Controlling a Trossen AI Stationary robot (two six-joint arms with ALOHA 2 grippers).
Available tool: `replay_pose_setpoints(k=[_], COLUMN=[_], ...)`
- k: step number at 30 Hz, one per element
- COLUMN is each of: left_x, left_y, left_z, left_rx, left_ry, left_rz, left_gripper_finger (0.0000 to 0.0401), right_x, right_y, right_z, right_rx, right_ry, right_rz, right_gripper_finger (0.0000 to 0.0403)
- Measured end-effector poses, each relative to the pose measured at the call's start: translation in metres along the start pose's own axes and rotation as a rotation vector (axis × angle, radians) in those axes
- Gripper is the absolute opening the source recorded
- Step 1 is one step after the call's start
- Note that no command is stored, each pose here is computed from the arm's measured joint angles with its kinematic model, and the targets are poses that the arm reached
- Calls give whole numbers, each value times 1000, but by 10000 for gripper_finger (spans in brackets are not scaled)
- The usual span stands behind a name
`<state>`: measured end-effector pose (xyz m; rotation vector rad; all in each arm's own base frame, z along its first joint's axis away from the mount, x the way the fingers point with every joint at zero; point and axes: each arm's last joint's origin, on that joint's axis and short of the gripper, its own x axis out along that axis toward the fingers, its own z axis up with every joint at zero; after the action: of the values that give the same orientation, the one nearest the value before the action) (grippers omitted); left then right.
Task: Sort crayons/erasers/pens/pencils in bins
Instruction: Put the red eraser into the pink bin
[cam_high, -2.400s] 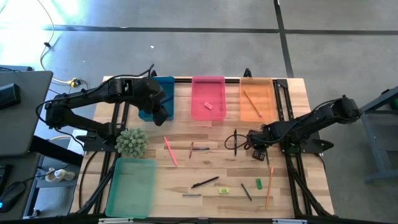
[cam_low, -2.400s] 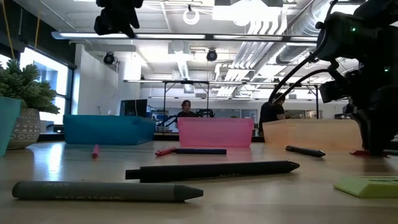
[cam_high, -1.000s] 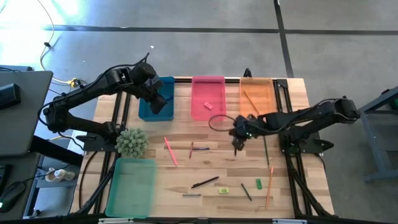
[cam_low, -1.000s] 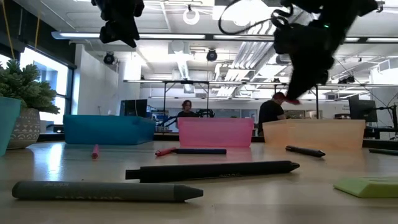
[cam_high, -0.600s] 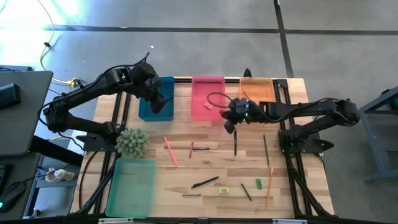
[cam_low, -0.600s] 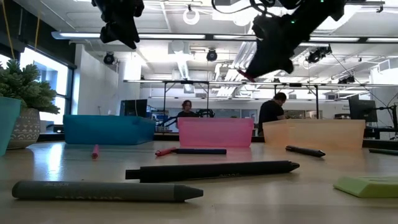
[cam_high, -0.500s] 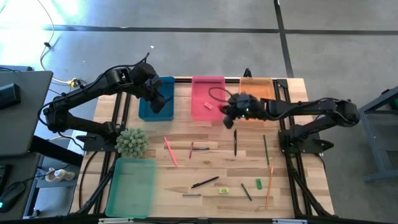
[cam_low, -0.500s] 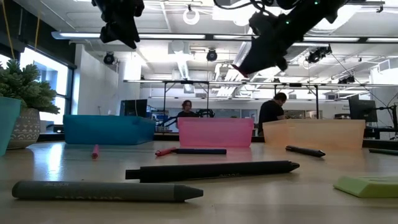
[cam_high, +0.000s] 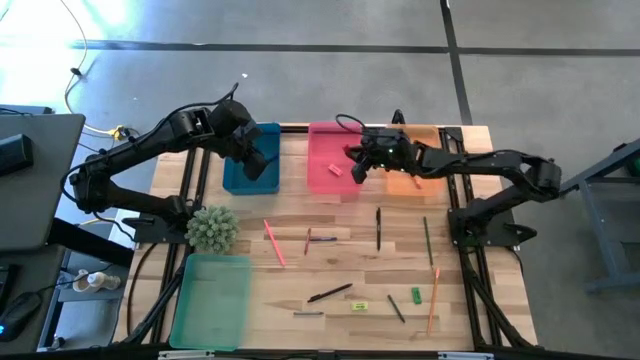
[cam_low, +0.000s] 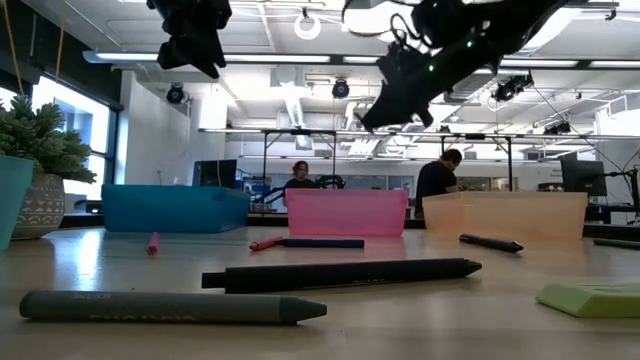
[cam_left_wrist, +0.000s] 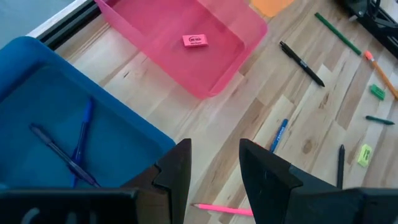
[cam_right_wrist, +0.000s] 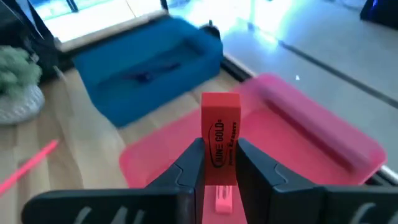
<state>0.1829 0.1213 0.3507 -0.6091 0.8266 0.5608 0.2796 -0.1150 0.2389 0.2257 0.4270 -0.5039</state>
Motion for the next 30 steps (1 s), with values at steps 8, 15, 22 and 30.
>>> replay_pose_setpoints(k=[8,15,22,30], left_x=[0,0,0,0], left_y=[0,0,-1,0], left_z=[0,0,0,0], left_rx=[-6,-24,-39,-40], left_ry=[-5,0,3,4], left_rz=[17,4,-1,-1], left_gripper_finger=[122,122,122,122], right_x=[25,42,50,50], right_y=[4,3,3,4], right_z=[-24,-43,-51,-51], right_rx=[-59,-2,98,120], right_ry=[134,228,277,281], right_rz=[87,148,180,178], right_gripper_finger=[57,57,57,80])
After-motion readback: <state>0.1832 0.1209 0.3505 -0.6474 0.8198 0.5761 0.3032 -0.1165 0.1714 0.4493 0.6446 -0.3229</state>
